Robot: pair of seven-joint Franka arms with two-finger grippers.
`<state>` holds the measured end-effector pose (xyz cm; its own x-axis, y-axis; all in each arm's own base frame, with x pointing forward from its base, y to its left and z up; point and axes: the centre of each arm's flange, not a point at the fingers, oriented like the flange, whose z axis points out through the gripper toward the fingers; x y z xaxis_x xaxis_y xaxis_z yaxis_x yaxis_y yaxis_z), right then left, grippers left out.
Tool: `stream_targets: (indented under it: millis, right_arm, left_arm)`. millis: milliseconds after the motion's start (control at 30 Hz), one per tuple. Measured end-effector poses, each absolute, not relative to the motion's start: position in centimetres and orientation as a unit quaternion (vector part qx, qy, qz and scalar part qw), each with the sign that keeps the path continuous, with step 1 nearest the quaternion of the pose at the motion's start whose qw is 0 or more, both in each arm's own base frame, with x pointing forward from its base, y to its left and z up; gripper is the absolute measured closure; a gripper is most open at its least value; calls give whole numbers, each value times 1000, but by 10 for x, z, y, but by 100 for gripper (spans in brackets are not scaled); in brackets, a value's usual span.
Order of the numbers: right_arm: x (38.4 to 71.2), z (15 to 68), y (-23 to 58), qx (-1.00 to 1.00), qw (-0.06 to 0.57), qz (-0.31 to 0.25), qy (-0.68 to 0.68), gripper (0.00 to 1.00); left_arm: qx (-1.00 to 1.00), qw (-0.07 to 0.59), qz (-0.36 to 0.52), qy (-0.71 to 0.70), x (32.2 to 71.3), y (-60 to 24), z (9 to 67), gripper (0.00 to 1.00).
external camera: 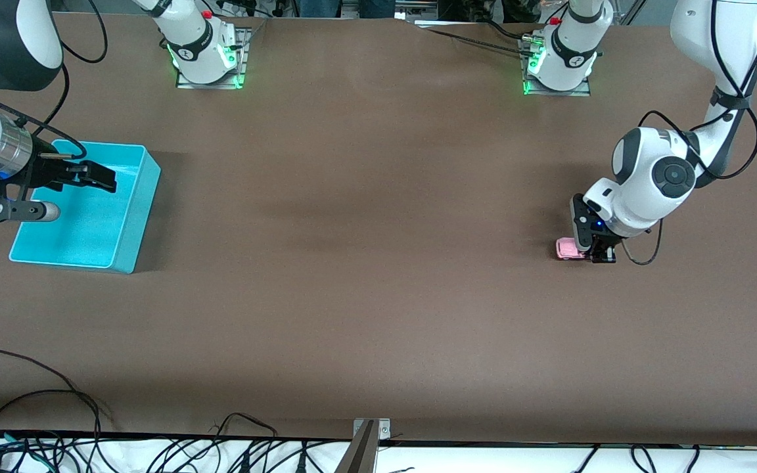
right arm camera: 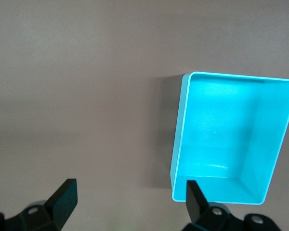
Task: Wind and store pink jeep toy
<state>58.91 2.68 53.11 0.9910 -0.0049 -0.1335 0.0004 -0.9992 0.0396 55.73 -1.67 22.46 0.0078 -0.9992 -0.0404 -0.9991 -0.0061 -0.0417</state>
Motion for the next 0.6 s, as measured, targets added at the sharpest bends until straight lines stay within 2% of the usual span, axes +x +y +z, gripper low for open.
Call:
stream_targets:
  millis: [600]
  right_arm:
    - [589,531,26,998,20,-67,-2,0]
  left_arm:
    - [-722,12,26,691,541,7,197,50]
